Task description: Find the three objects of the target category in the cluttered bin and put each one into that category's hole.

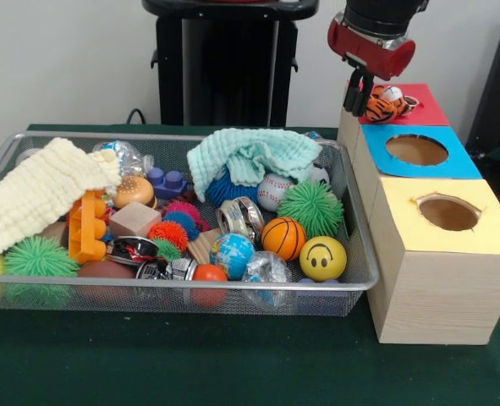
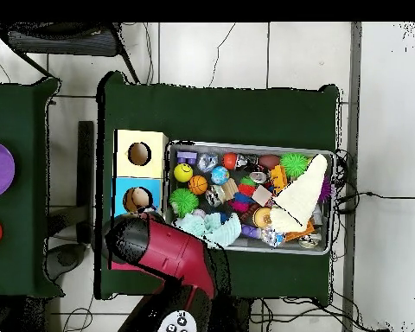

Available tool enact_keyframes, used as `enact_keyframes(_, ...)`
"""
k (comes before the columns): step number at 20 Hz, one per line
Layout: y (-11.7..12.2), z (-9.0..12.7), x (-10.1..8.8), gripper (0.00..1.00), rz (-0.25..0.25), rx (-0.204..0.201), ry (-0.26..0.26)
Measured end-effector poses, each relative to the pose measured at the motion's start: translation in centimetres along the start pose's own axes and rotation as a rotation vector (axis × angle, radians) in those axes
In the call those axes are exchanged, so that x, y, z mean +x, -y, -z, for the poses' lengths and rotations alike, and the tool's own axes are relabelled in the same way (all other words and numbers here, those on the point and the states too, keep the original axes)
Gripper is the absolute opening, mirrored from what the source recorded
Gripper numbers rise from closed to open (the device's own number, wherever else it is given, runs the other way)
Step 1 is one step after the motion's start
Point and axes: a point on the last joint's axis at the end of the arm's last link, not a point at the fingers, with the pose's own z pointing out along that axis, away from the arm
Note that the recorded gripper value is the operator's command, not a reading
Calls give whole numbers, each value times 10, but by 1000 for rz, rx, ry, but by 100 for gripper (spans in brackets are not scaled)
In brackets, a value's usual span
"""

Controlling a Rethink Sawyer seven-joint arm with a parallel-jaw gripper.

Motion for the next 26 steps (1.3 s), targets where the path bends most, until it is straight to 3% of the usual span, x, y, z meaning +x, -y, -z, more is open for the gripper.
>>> enact_keyframes(9, -8, -14, 16, 0, -12, -45, 18)
enact_keyframes(14, -5, -23, 23, 0, -15, -49, 22)
enact_keyframes(26, 0, -23, 27, 0, -40, -58, 9)
